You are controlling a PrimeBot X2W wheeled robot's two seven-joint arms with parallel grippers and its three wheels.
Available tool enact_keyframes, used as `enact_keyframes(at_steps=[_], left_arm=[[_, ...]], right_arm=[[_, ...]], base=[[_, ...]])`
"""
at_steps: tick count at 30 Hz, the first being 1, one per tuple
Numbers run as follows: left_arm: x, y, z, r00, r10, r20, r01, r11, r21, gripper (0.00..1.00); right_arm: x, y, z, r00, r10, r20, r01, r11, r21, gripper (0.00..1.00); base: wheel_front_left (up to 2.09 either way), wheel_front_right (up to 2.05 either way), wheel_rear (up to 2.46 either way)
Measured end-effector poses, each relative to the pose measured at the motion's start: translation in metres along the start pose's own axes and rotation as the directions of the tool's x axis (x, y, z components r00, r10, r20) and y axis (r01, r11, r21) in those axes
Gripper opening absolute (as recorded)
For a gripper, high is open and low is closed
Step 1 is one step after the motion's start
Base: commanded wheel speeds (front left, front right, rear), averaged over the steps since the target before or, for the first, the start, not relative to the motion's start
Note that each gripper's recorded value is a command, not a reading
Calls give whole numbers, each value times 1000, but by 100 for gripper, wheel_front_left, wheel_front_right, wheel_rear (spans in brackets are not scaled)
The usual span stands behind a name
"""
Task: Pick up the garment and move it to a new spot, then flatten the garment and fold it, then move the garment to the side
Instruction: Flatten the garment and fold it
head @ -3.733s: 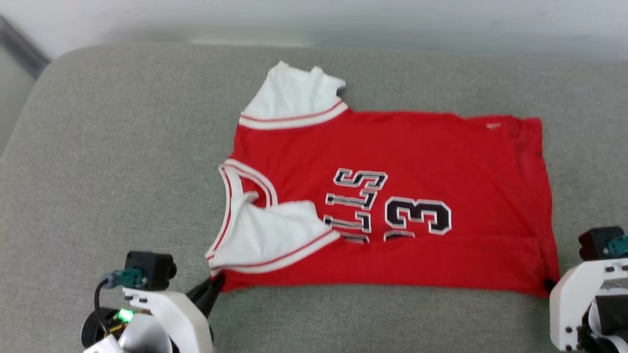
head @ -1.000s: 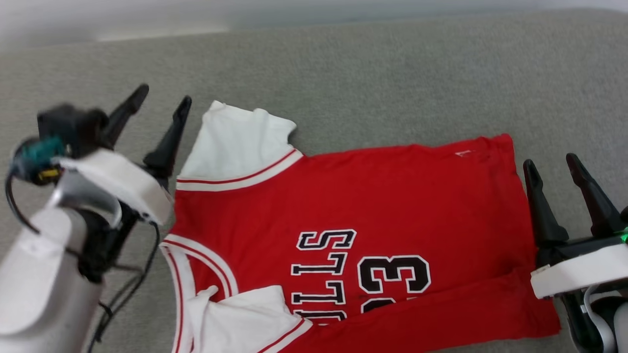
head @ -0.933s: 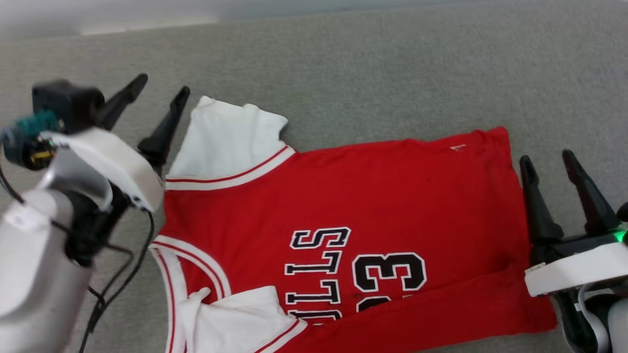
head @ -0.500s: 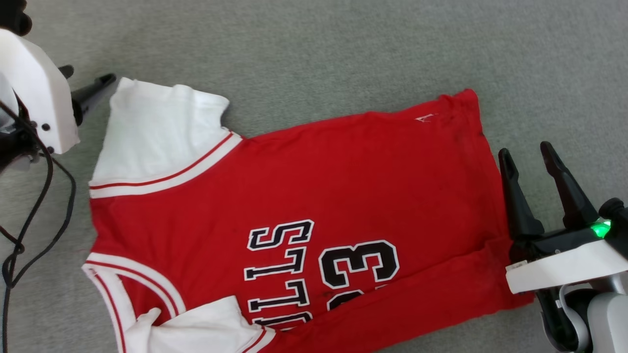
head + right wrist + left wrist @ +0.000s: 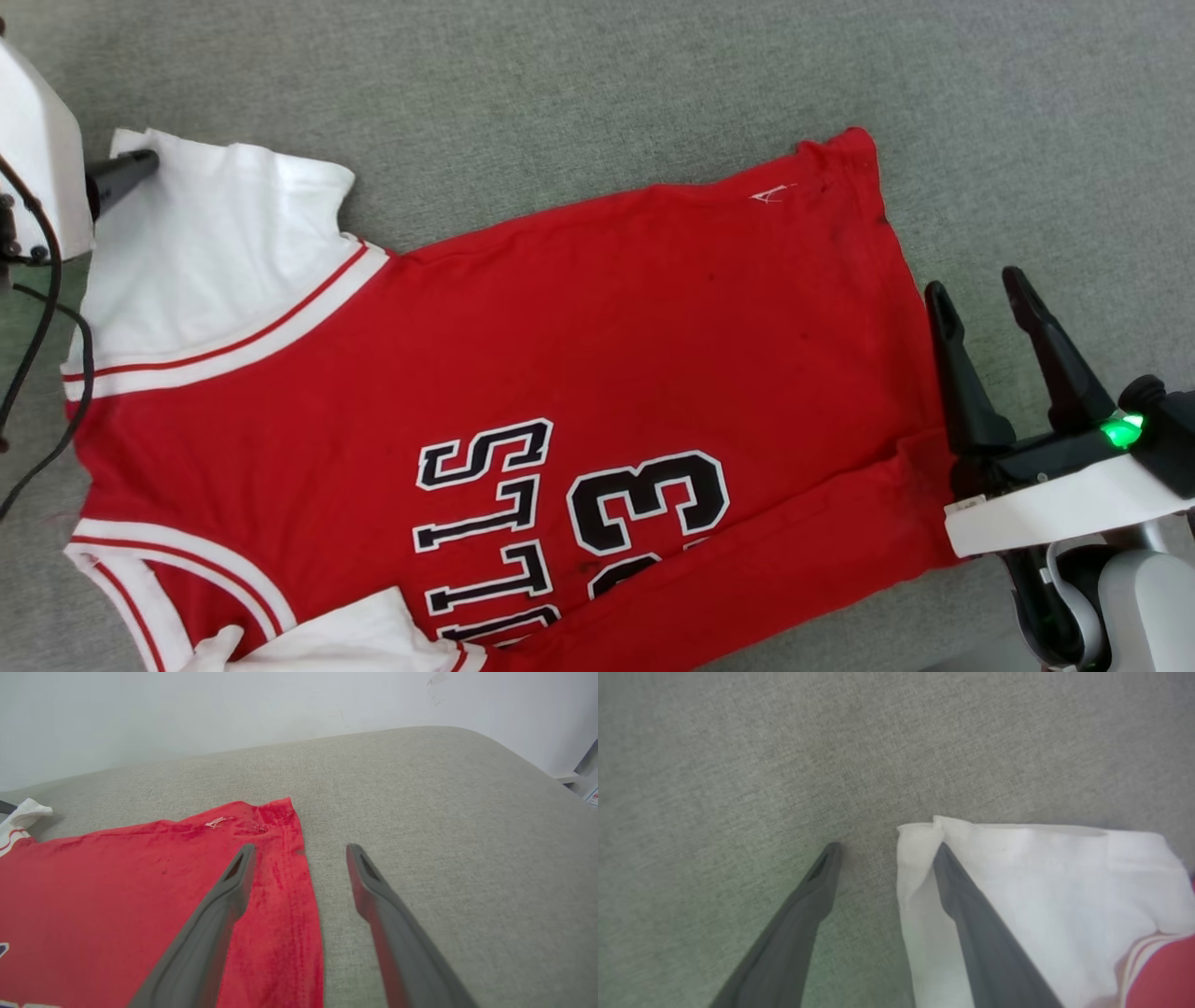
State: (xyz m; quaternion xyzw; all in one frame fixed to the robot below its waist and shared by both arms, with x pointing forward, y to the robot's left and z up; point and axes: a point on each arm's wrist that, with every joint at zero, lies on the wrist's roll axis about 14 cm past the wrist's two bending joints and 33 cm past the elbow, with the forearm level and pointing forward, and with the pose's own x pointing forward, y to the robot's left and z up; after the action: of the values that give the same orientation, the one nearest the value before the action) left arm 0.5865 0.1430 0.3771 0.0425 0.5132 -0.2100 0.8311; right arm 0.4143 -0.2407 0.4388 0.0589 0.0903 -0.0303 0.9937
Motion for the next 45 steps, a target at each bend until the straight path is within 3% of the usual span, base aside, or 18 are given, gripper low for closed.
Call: enact_keyframes(at_steps=[5, 6, 7, 8, 12, 14, 24, 33, 37, 45], left_arm=[[9, 3, -5, 1000, 15, -24, -14, 1000, 16, 100], [9, 2, -6, 1000, 8, -25, -7, 1000, 14, 52], [8, 1, -5, 1000, -2, -18, 2, 1000, 6, 16], [8, 0, -4, 1000, -8, -4, 8, 1000, -3, 0], [4, -5, 3, 996, -20, 85, 20, 1000, 1, 0], [-25, -3, 26, 955, -21, 296, 38, 998, -52, 0], [-101, -26, 36, 864, -70, 498, 45, 997, 62, 0], [-149, -60, 10, 824, -163, 543, 57, 977, 206, 0], [-156, -69, -5, 820, -185, 542, 71, 972, 225, 0], [-158, -72, -26, 825, -191, 532, 84, 972, 219, 0]], right_arm=[[1, -3, -3, 1000, -5, -10, 5, 1000, -15, 100], [1, -4, -3, 1000, -6, -8, 6, 1000, -16, 100], [2, -4, -3, 1000, -6, -6, 5, 1000, -17, 100], [3, -4, -2, 1000, -4, -4, 4, 1000, -21, 100], [7, -4, 3, 1000, 9, 0, -9, 999, -39, 100], [6, 8, 9, 996, 82, -45, -85, 994, -74, 100], [15, 3, 22, 960, 133, -247, -189, 957, -221, 100], [42, 8, 20, 837, 119, -533, -321, 897, -303, 100], [60, 11, 19, 793, 90, -602, -347, 879, -326, 100], [81, 16, -17, 683, 35, -730, -407, 848, -340, 100]], base=[[0, 0, 0], [0, 0, 0], [0, 0, 0], [0, 0, 0], [0, 0, 0], [0, 0, 0], [0, 0, 0], [0, 0, 0], [0, 0, 0], [0, 0, 0]])
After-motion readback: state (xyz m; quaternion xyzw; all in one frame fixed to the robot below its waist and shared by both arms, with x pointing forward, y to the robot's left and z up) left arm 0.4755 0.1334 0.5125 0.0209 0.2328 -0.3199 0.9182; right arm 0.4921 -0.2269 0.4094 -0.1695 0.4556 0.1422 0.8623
